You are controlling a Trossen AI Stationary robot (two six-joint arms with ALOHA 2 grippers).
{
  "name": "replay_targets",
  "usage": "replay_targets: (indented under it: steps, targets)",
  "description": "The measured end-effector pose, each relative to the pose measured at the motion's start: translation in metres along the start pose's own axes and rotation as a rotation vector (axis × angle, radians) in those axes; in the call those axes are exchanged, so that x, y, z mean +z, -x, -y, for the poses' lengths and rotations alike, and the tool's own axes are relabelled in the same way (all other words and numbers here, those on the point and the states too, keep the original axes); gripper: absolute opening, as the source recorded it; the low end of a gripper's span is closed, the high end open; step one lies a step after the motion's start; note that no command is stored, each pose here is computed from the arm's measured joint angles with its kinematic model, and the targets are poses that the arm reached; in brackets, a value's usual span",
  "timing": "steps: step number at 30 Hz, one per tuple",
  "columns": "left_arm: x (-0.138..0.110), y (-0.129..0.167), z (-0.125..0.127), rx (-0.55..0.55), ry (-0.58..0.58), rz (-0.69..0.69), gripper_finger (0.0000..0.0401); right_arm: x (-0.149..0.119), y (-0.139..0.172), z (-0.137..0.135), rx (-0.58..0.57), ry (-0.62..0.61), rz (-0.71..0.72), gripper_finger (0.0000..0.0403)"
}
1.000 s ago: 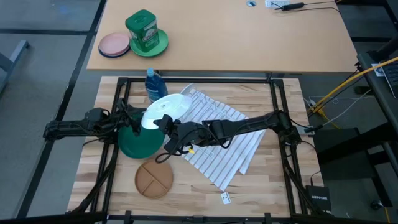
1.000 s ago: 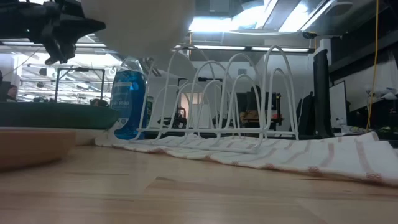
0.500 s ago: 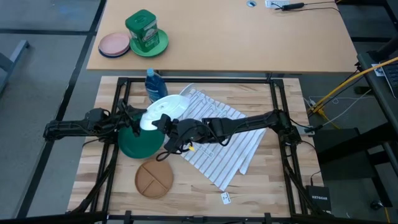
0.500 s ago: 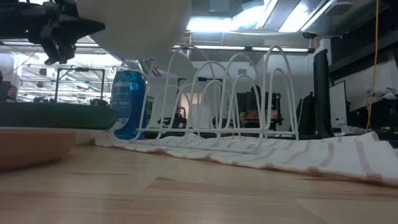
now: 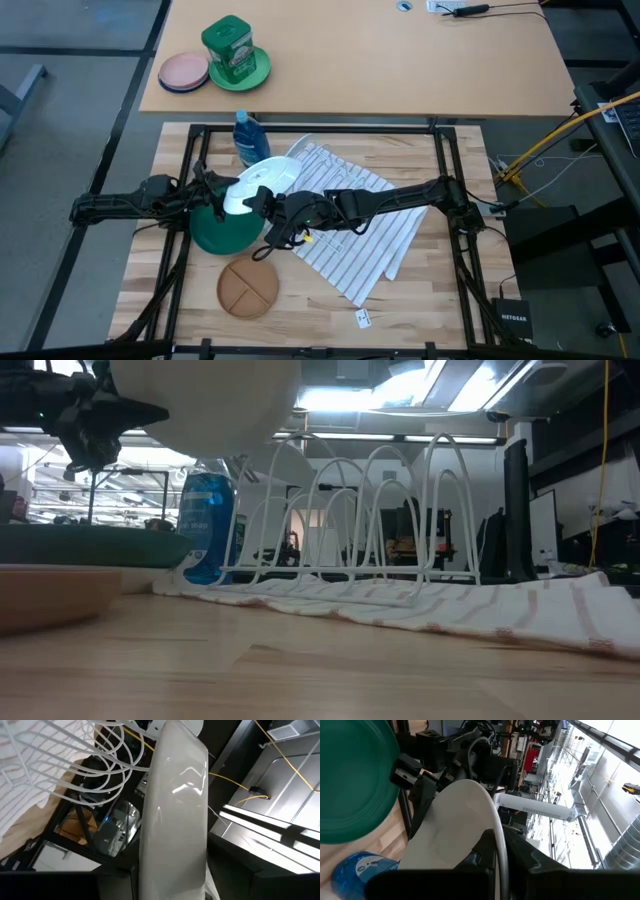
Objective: Sort dishes
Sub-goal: Put the white plate into the white dish rack
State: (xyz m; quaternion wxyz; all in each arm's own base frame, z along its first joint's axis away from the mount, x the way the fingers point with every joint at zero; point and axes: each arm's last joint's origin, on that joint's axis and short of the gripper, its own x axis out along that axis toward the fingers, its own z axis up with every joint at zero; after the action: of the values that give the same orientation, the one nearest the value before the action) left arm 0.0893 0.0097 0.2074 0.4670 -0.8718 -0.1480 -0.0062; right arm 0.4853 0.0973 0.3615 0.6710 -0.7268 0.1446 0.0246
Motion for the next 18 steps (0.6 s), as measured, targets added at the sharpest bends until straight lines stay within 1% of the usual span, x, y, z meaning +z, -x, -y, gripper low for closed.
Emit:
replay_targets:
  steps: [5,13,18]
  targets:
    - [0.001,0.0,-0.002,0.02,-0.011,0.013,0.0168,0.0,0.0,0.0,0.0,0.001,0.002,0.0017]
    - [0.007,0.001,-0.01,0.115,-0.032,0.071,0.0168,0.001,0.0,-0.001,0.005,-0.017,0.0,0.0017]
    - [0.007,0.001,-0.01,0.114,-0.032,0.072,0.0169,0.001,-0.001,-0.001,0.005,-0.027,-0.004,0.0017]
